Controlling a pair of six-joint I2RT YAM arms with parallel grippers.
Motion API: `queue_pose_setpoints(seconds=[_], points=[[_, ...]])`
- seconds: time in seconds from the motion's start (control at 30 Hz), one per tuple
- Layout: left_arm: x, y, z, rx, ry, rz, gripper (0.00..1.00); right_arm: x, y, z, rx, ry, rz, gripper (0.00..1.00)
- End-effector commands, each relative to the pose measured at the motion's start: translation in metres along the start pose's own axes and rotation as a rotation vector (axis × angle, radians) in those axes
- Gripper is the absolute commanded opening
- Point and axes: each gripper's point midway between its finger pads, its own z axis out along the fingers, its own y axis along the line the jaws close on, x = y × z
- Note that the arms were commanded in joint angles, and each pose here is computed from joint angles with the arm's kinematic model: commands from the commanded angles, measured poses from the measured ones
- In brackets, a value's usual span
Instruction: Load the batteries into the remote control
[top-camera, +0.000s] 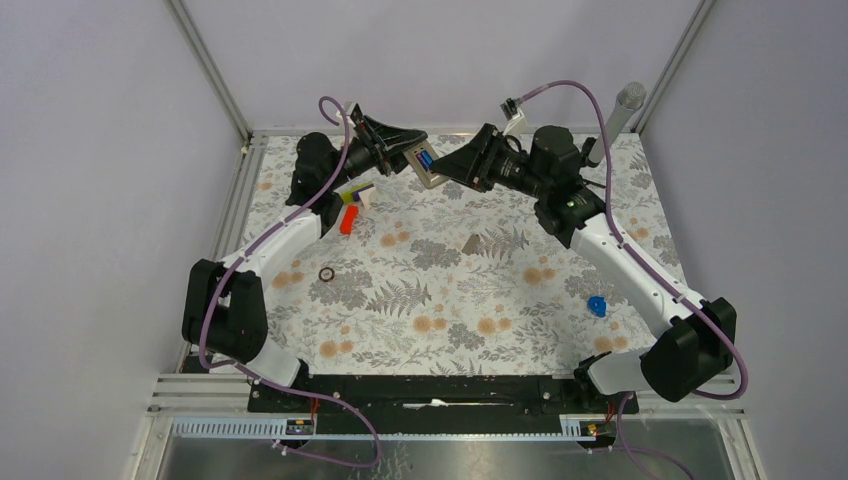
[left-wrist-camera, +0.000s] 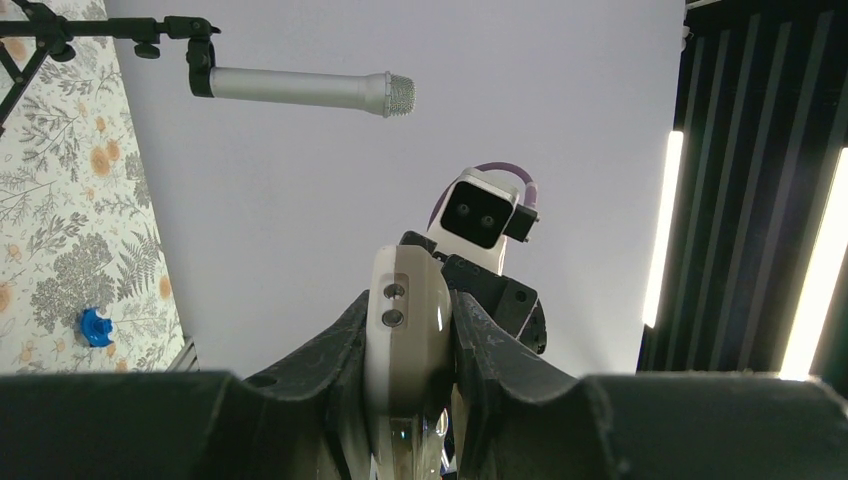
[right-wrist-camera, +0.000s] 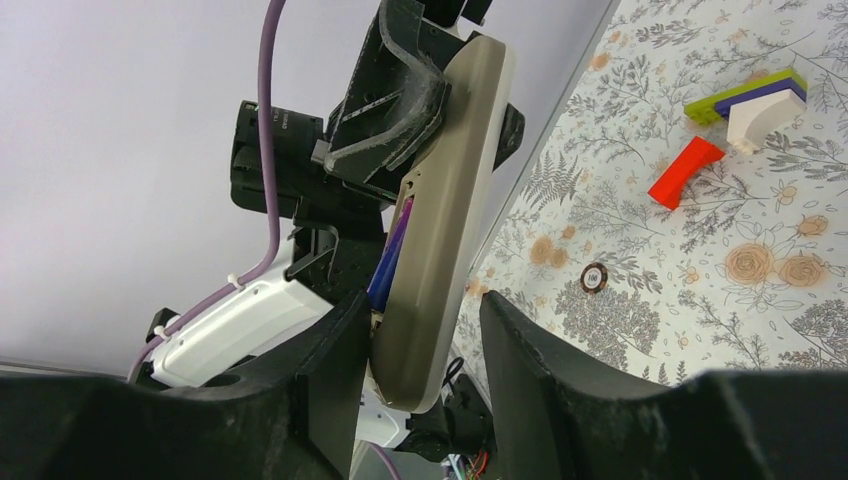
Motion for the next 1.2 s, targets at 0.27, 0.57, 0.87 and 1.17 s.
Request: queue_pose_setpoints(seconds=[0.27, 0.57, 0.87, 1.17], points=[[0.017, -0.025, 0.002, 0.055, 0.027, 0.024, 0.00, -0.001, -0.021, 0.010, 0.126, -0.021, -0.067, 0.51], [0.022, -0.031, 0.005, 0.068, 0.036, 0.027, 0.00, 0.010, -0.055, 0.014, 0.264, 0.000, -0.061, 0.46], [0.025, -0.042, 0.006, 0.100, 0.050, 0.035, 0.00, 0.028, -0.081, 0.022, 0.346, 0.075, -0.059, 0.41], [0.009, -0.026, -0.002, 0.028, 0.015, 0.274, 0.00, 0.003, -0.039, 0.011, 0.271, 0.016, -0.058, 0.56]])
